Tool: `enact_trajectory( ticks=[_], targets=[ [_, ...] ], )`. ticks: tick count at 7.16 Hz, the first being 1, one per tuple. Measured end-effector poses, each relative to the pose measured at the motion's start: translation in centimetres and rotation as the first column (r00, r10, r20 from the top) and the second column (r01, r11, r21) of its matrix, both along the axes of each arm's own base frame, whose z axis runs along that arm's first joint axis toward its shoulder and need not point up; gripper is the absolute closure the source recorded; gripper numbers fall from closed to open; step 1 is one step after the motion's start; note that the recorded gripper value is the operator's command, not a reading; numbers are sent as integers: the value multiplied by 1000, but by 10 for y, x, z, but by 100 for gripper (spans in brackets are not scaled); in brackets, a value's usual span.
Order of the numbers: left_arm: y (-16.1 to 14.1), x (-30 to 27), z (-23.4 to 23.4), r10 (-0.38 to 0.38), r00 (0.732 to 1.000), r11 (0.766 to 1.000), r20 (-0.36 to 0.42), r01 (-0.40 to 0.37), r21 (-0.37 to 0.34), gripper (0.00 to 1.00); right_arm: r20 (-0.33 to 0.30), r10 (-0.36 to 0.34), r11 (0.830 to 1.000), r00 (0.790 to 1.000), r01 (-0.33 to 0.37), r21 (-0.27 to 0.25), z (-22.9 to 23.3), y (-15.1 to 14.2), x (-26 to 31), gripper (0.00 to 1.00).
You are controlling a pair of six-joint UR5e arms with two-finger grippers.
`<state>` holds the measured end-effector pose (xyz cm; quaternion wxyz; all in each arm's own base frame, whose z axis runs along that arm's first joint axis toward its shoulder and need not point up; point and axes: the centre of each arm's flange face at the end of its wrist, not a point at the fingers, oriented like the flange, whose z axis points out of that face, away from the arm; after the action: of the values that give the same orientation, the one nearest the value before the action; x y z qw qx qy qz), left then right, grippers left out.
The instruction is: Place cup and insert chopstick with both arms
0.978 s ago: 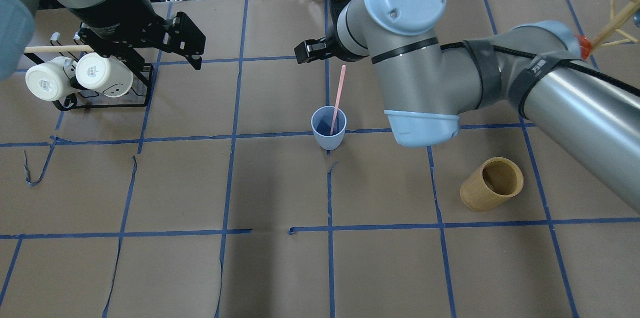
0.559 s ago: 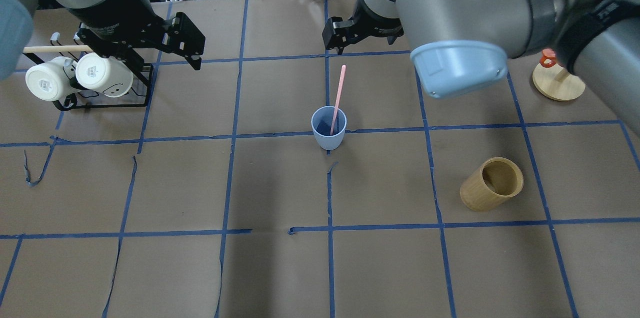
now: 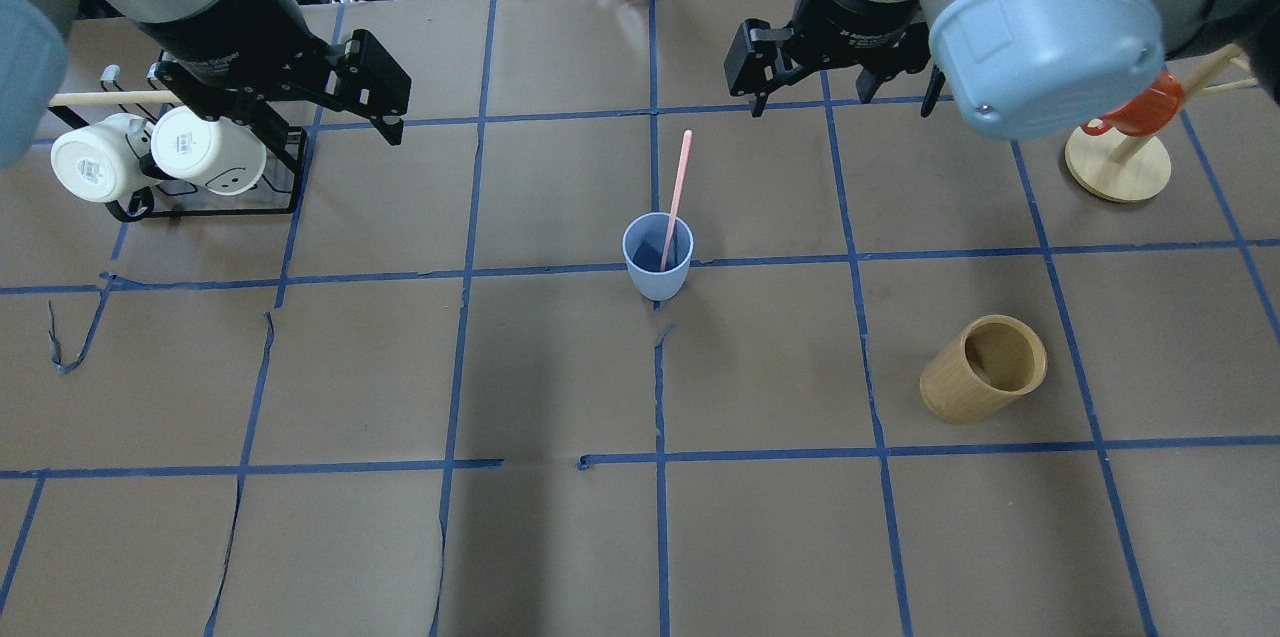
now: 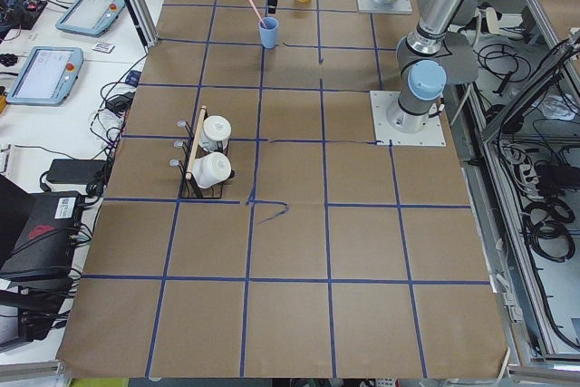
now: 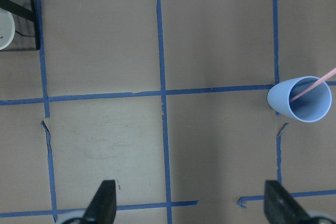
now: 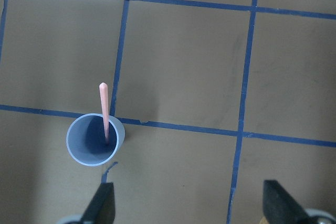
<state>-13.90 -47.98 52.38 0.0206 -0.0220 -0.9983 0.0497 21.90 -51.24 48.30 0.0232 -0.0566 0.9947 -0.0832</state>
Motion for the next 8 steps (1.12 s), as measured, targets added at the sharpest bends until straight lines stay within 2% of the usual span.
enact_trajectory(
  ticks=[3, 5, 8],
  targets=[
    [1, 0, 0, 0, 1000, 1000, 0, 0, 0, 0, -35, -52, 990, 998, 56, 127, 5, 11, -31, 0],
    [1, 0, 0, 0, 1000, 1000, 1, 0, 1, 0, -40, -88, 982, 995, 94, 163, 8, 12, -52, 0],
    [1, 0, 0, 0, 1000, 1000, 0, 0, 0, 0, -52, -49, 984, 997, 57, 168, 9, 13, -61, 0]
  ],
)
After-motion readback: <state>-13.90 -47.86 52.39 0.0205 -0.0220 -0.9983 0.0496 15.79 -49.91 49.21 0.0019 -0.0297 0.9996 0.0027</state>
